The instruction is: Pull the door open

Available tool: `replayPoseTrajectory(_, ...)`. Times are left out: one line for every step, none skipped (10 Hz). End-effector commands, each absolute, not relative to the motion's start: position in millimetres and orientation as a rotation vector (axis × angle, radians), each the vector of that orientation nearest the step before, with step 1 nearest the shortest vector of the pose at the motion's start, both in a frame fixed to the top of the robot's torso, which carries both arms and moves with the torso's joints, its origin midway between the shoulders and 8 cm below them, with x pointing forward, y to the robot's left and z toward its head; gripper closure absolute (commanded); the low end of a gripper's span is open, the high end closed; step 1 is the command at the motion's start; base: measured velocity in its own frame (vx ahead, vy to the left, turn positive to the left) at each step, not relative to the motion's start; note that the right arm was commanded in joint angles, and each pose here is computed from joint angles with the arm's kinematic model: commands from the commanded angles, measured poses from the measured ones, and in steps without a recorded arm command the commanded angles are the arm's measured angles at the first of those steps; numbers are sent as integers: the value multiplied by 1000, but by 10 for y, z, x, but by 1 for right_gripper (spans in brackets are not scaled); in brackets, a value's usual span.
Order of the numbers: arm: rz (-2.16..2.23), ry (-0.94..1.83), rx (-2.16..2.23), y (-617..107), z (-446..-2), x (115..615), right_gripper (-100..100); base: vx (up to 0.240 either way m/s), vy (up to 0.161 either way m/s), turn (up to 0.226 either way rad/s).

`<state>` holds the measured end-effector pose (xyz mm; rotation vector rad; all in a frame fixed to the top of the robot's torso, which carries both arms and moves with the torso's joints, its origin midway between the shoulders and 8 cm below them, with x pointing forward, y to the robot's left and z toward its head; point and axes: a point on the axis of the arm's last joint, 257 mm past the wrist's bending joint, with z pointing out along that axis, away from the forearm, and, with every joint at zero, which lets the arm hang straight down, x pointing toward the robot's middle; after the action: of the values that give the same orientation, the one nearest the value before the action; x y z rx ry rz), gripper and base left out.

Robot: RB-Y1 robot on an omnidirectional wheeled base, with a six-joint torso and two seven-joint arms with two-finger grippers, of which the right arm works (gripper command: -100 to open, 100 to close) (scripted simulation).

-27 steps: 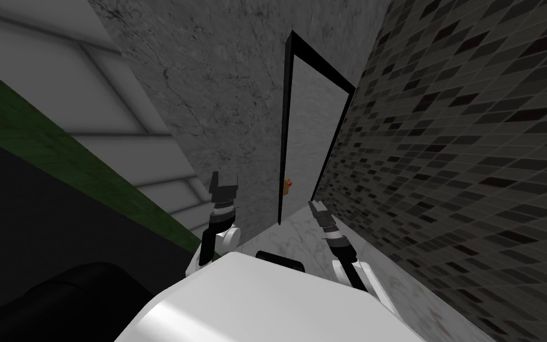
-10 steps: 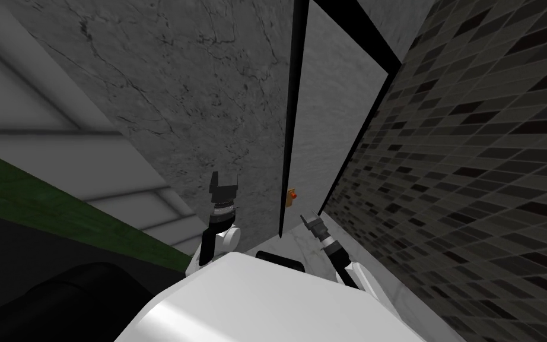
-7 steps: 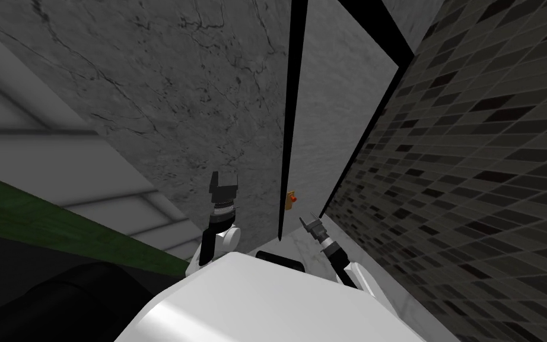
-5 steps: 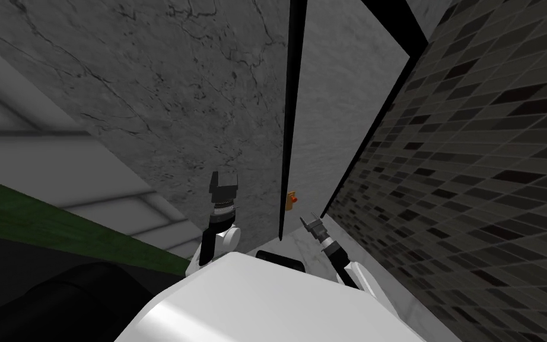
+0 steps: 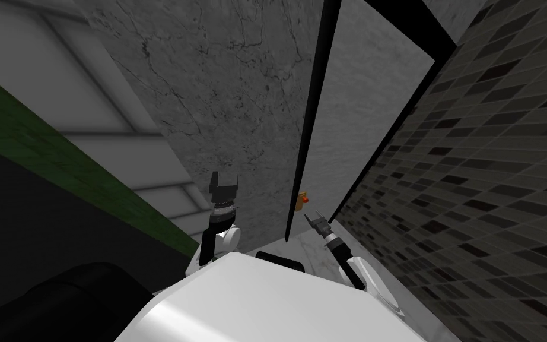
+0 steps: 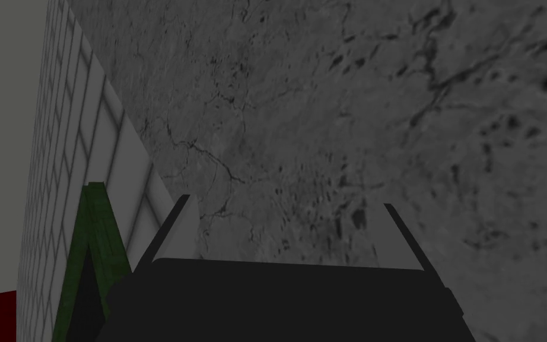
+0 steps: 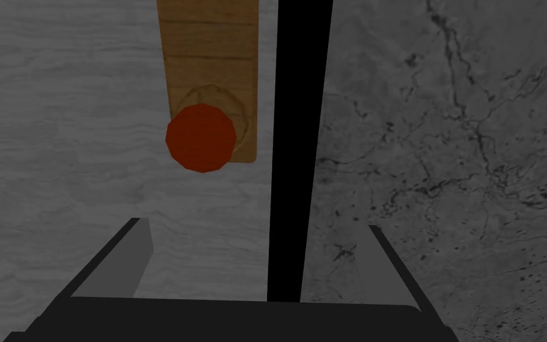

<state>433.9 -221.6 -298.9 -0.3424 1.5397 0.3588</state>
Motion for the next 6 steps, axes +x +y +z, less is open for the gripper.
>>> replayPoseTrajectory(340, 1543, -325, -2354, -2986, 4427, -100, 56, 85, 152)
replayPoseTrajectory(330, 1544, -313, -2431, -2986, 4478, -100, 64, 55, 109)
replayPoseTrajectory(320, 1546, -302, -2506, -2984, 4527, -100, 70, 41, 138)
replayPoseTrajectory(311, 1547, -292, -2575, -2981, 4572, -100, 87, 26, 139)
replayPoseTrajectory(303, 1547, -282, -2639, -2977, 4612, -100, 114, 24, 125)
replayPoseTrajectory(295, 1548, -272, -2696, -2973, 4648, -100, 131, 9, 99)
